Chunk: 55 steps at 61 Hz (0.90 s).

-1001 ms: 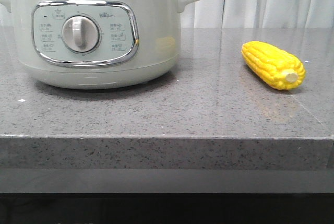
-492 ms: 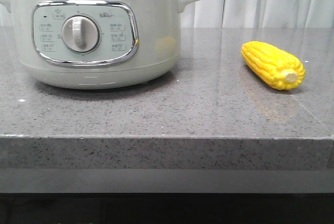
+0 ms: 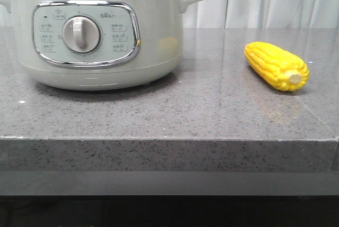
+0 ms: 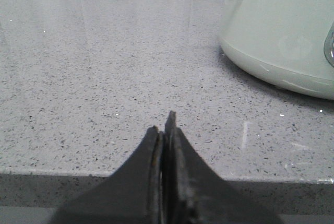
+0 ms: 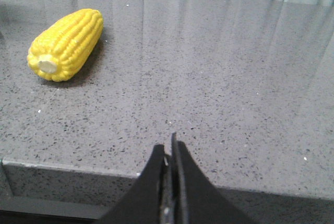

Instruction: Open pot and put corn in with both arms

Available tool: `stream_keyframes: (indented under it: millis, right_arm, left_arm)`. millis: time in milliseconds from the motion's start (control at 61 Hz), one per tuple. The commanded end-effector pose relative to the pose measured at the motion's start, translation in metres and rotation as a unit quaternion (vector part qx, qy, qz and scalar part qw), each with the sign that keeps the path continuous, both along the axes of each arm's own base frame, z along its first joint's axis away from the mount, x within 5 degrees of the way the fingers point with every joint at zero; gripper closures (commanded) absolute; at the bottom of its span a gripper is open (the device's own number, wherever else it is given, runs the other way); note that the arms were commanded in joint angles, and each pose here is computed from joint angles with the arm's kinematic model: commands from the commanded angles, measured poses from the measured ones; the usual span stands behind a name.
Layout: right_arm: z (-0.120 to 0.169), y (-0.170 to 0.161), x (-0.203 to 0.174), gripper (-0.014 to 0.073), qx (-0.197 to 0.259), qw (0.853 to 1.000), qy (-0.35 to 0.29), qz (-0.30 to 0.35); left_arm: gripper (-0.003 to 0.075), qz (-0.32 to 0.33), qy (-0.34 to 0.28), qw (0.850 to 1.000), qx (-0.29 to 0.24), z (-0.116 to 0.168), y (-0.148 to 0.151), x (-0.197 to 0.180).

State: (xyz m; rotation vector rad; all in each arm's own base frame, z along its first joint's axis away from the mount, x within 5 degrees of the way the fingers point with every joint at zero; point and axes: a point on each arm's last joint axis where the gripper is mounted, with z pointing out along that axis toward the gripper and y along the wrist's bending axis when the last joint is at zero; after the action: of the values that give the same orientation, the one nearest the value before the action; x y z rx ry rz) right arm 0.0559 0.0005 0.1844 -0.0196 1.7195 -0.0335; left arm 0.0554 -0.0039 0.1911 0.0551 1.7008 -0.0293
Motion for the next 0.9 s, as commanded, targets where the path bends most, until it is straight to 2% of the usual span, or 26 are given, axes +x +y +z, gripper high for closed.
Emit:
stream_keyframes:
  millis: [0,345,476,558,640,722,886]
  right_arm:
    - [0.009,-0.001,-0.001,0.0663,-0.006,0.999,-0.051,-0.007]
    - [0.010,-0.001,-0.001,0.0663,-0.006,0.998,-0.056,-0.008]
    - [0.015,-0.002,-0.001,0.0663,-0.006,0.997,-0.076,-0.011]
    - [0.025,-0.002,-0.003,0.0663,-0.006,0.996,-0.086,-0.010]
    - [0.044,-0.001,-0.007,0.0662,-0.007,0.995,-0.098,-0.006]
    - [0.074,0.000,-0.014,0.0658,-0.008,0.993,-0.122,-0.003]
    - [0.131,0.001,-0.018,0.0653,-0.010,0.990,-0.141,0.000]
  left_arm:
    - [0.0738,0.006,-0.052,0.999,-0.007,0.009,0.001,-0.001]
    - [0.0738,0.007,-0.056,0.998,-0.007,0.010,0.001,-0.001]
    - [0.0738,0.012,-0.096,0.995,-0.009,0.019,0.002,-0.001]
    - [0.0738,0.014,-0.132,0.991,-0.010,0.034,0.003,-0.004]
    - [0.0738,0.013,-0.162,0.987,-0.011,0.058,0.003,-0.009]
    - [0.0738,0.009,-0.166,0.986,-0.011,0.086,0.002,-0.014]
    - [0.0738,-0.002,-0.107,0.994,-0.007,0.136,0.000,-0.003]
